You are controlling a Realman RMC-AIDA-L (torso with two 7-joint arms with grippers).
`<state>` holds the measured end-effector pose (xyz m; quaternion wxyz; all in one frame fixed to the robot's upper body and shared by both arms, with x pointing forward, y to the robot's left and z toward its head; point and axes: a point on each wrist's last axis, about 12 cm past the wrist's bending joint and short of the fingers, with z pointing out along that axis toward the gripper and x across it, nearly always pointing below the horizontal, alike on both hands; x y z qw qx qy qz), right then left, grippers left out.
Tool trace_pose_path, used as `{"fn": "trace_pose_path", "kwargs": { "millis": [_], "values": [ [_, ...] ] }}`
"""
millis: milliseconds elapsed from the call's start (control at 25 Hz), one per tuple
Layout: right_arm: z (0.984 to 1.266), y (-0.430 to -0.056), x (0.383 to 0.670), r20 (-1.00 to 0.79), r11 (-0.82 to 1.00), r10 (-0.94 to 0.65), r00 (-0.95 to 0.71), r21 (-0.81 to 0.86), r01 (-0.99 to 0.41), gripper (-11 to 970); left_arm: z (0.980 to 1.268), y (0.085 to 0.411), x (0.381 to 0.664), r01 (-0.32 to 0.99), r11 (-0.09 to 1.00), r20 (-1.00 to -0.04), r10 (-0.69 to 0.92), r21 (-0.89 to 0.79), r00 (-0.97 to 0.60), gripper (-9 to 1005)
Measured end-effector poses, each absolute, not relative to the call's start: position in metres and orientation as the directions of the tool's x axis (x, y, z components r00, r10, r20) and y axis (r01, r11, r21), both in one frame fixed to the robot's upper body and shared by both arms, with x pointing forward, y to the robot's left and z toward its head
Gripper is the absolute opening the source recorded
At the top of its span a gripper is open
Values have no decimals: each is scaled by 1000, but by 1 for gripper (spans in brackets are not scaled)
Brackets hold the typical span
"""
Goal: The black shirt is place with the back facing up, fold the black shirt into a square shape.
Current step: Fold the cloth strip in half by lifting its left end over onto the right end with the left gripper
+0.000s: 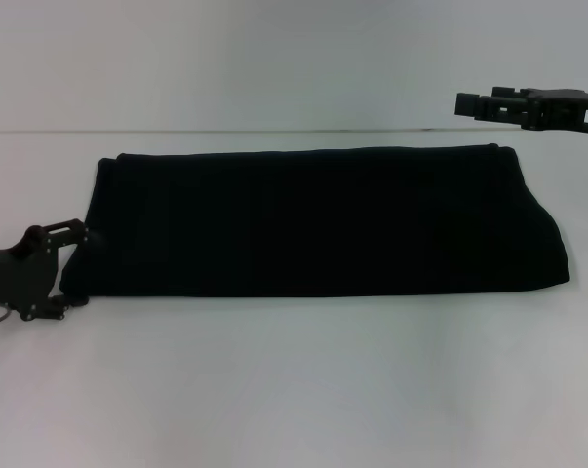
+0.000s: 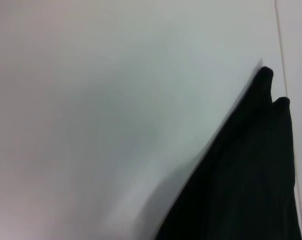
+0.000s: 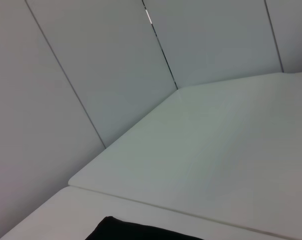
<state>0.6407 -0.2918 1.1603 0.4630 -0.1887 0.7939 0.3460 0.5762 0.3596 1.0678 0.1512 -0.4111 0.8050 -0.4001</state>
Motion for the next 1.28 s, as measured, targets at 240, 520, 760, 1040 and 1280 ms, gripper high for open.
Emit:
{"fn": "trace_pose_path", "kwargs": {
  "millis": [240, 520, 760, 1040, 1280],
  "values": [
    [1161, -292, 641, -867, 689, 19, -497, 372, -622, 878, 1068, 362, 578, -528, 345, 60, -793, -776, -606, 893],
    [1163, -291, 642, -870, 689, 18, -493, 368, -624, 878, 1068, 364, 580, -508, 356, 26, -799, -784, -601, 894],
    [1164, -291, 643, -871, 689, 19, -491, 367, -625, 878, 1069, 363, 580, -502, 358, 26, -794, -787, -607, 895],
    [1164, -291, 644, -872, 695, 20, -489, 364, -620, 878, 1067, 365, 572, -507, 350, 52, -783, -788, -620, 893],
    [1164, -291, 644, -872, 696, 19, -489, 363, -620, 878, 1065, 367, 566, -515, 325, 77, -785, -793, -615, 893]
  ]
}}
